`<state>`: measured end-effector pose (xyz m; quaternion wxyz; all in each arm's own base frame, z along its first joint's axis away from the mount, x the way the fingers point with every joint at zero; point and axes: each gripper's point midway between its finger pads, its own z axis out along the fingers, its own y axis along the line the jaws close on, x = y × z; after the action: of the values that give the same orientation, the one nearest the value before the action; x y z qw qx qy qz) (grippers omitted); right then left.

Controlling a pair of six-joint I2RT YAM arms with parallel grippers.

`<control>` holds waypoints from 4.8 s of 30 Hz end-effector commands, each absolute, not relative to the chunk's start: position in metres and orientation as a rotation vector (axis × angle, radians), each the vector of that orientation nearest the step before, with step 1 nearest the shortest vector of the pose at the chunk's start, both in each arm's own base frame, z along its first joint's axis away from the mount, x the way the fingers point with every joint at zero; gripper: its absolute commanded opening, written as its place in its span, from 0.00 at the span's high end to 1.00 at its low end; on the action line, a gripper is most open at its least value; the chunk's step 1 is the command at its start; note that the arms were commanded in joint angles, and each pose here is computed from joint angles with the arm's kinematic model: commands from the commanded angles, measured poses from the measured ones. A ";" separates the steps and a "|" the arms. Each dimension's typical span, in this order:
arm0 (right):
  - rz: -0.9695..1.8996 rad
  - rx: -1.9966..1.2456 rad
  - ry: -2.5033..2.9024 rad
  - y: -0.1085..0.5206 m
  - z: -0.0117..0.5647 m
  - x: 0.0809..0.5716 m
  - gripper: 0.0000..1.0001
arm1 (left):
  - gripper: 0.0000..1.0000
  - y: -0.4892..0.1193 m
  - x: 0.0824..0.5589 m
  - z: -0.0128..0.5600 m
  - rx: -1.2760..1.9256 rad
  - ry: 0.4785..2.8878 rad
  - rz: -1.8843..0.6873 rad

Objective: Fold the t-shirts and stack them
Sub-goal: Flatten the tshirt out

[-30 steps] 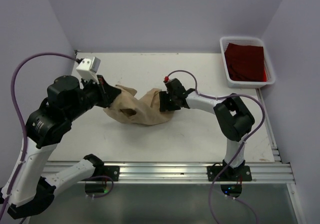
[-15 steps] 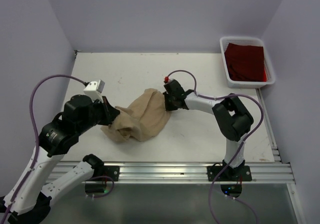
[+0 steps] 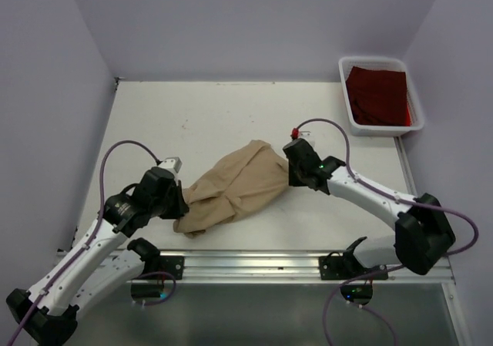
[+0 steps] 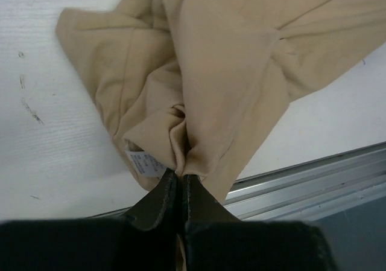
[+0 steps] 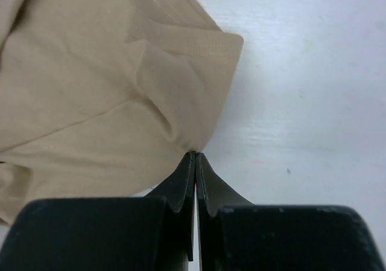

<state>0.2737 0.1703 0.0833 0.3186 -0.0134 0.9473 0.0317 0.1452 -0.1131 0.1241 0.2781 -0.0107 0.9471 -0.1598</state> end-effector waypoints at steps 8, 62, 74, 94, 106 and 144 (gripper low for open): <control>-0.029 0.165 2.449 0.093 0.137 0.204 1.00 | 1.00 -0.128 0.163 0.125 -0.046 2.519 -0.468; 0.037 0.085 2.381 0.137 0.125 0.250 0.46 | 0.11 -0.227 0.203 0.149 0.328 2.381 -0.691; 0.021 0.079 2.392 0.135 0.117 0.250 0.46 | 0.20 -0.237 0.170 0.100 0.607 2.542 -0.548; -0.023 0.094 2.387 0.127 0.112 0.248 0.51 | 0.73 -0.225 0.164 0.074 0.684 2.623 -0.280; -0.112 0.134 2.329 0.109 0.123 0.251 0.54 | 1.00 -0.205 0.198 0.191 0.427 2.402 -0.180; 0.022 0.260 2.453 0.141 0.069 0.348 0.27 | 1.00 -0.120 0.242 0.490 0.023 1.786 -0.036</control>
<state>0.3230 0.1150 0.0500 0.3025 0.1066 0.9459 -0.0497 0.2384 -0.1238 0.4689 0.6011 0.0256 0.7987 -0.0135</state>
